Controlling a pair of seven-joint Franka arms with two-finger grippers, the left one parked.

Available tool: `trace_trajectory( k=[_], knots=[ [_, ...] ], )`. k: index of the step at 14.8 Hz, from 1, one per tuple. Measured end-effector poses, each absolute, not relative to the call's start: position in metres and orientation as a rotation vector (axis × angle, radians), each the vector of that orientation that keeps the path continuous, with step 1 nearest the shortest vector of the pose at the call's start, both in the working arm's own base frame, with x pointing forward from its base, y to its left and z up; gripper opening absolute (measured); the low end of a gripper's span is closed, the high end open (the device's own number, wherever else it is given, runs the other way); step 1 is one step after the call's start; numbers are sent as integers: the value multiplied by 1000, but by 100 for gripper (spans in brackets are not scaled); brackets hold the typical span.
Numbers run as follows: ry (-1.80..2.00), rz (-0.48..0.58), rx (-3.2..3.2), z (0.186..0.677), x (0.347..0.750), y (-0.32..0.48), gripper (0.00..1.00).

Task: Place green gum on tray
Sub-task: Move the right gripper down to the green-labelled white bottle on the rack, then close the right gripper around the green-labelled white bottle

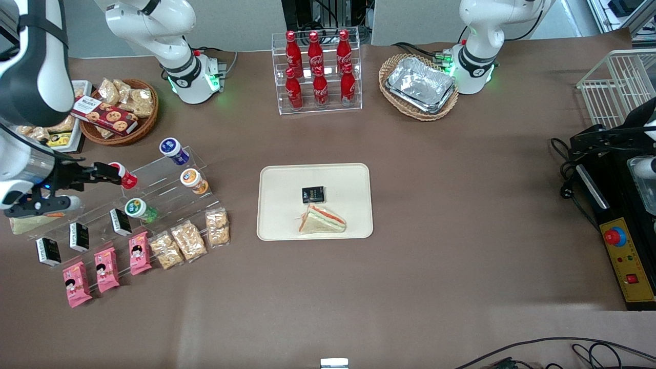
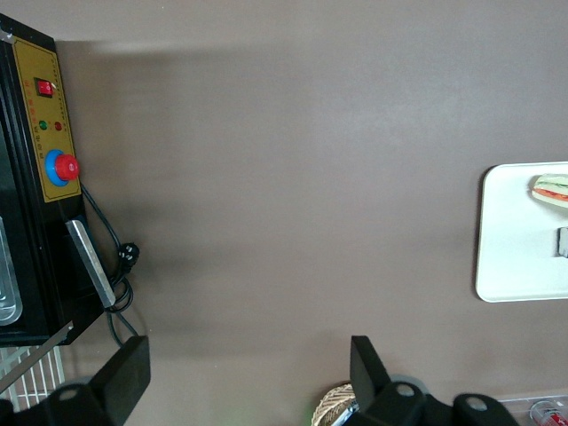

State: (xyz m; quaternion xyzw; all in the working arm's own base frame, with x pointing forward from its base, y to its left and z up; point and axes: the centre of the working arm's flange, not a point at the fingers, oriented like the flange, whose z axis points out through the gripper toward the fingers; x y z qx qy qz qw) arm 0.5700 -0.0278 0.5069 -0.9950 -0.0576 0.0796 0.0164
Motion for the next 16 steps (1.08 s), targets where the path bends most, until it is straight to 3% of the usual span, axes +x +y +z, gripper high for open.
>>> trace_trajectory(
  k=[16],
  knots=[
    [-296, 42, -3129, 388, 546, -54, 100]
  ],
)
